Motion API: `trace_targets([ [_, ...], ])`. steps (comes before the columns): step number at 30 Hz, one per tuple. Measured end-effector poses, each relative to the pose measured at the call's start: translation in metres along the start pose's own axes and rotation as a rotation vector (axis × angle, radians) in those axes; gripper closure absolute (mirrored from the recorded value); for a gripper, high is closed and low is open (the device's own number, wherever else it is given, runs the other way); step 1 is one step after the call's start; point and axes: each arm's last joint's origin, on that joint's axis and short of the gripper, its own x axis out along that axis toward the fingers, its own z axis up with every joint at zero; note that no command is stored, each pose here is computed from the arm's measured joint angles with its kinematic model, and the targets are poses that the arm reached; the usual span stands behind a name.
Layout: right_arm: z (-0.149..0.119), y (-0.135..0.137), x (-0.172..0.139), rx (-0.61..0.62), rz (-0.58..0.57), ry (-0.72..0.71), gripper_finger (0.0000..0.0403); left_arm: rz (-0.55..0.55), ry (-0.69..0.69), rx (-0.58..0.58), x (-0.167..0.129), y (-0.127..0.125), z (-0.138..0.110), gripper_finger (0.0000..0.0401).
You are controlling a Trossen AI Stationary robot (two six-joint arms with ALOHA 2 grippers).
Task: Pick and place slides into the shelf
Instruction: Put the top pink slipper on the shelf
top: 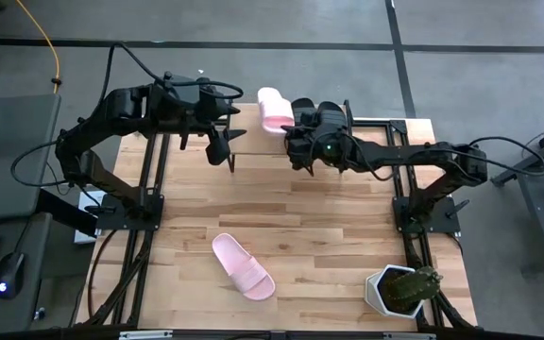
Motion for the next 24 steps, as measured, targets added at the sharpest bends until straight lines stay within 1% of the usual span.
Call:
trace_targets([
  [4, -0.002, 0.003, 0.003, 0.009, 0.012, 0.006, 0.0393, 0.000, -0.003, -0.001, 0.000, 0.000, 0.000, 0.0157],
  [12, -0.008, 0.023, 0.020, 0.000, 0.051, 0.058, 0.0393, -0.001, -0.004, -0.003, 0.000, 0.000, 0.000, 0.0157],
  [16, -0.005, 0.023, 0.018, 0.000, 0.028, 0.067, 0.0393, -0.014, -0.004, -0.003, 0.000, 0.000, 0.000, 0.0157],
  [20, 0.001, 0.025, 0.014, -0.034, 0.007, 0.068, 0.0393, -0.015, -0.005, -0.003, 0.000, 0.000, 0.000, 0.0157],
  [24, 0.006, 0.027, 0.010, -0.036, 0.008, 0.066, 0.0393, -0.015, -0.005, -0.003, 0.000, 0.000, 0.000, 0.0157],
])
